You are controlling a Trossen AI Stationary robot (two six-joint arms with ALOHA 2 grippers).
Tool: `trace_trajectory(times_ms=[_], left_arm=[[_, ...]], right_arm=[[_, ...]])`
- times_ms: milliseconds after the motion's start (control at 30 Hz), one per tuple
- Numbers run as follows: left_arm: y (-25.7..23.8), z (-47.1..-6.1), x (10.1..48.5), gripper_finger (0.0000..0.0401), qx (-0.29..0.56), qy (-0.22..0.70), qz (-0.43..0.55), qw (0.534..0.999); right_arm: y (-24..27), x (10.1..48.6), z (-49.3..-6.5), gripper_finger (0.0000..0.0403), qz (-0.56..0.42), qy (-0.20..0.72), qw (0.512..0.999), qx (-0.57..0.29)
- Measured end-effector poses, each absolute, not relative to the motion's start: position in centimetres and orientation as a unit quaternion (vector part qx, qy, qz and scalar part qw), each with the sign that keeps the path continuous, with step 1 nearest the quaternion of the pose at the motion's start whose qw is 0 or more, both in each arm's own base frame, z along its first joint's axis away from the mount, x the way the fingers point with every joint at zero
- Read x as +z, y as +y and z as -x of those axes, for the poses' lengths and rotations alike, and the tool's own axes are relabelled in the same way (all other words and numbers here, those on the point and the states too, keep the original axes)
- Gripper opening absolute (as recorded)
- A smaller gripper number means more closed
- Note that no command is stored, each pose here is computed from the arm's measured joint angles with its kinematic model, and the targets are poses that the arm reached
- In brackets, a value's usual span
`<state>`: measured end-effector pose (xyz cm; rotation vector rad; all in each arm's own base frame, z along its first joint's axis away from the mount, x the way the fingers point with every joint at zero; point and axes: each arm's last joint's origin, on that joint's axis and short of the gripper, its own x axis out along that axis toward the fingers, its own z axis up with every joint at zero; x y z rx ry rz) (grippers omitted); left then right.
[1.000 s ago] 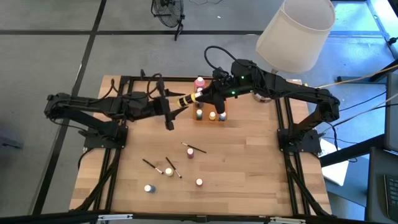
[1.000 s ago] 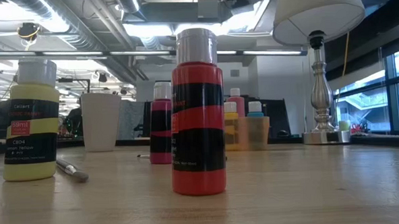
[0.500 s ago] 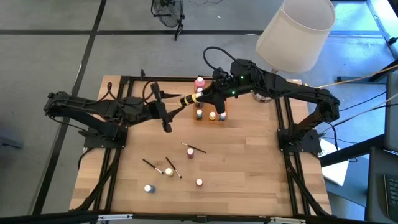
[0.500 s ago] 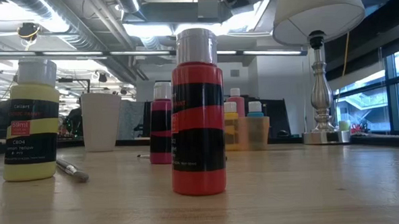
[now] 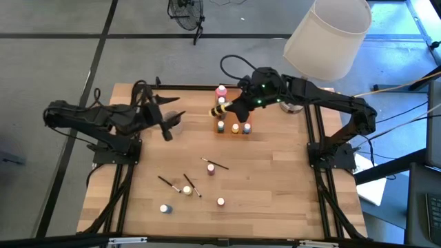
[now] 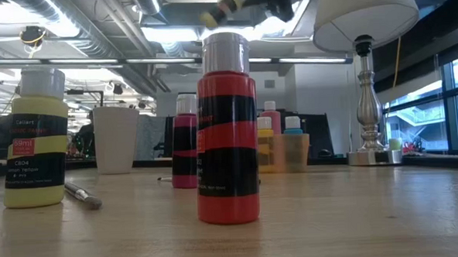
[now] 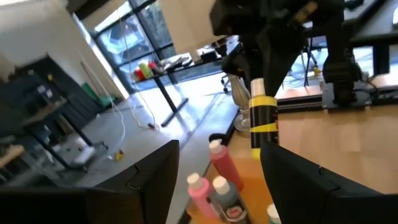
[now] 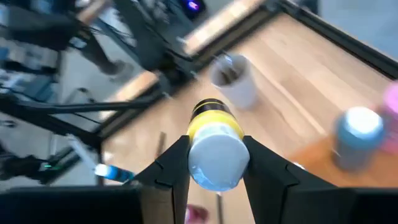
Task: Pick & Place Paint Supplies
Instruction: Put the top small light yellow paint bottle into the orange bin
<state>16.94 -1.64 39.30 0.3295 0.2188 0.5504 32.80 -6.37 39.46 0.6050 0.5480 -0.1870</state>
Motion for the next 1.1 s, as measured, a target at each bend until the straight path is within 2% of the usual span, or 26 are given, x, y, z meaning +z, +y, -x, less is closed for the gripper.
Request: trace_trajectory(times_ms=[300,567,1100], left_arm=[[-1.6,-15.5,39.0,0.0221,0.253,0.106,-0.077,0.958],[-1.8,-15.9,38.5,0.0217,0.232,0.126,-0.079,0.961],[-1.9,-16.7,38.1,0.0215,0.234,0.133,-0.063,0.961]], right_arm=[[-7.2,37.8,-31.3,0.0120,-0.262,0.346,0.879,-0.197],[-8.0,36.4,-30.4,0.0120,-0.234,0.411,0.839,-0.271],[-10.4,30.6,-33.0,0.0120,-0.219,0.525,0.769,-0.292]])
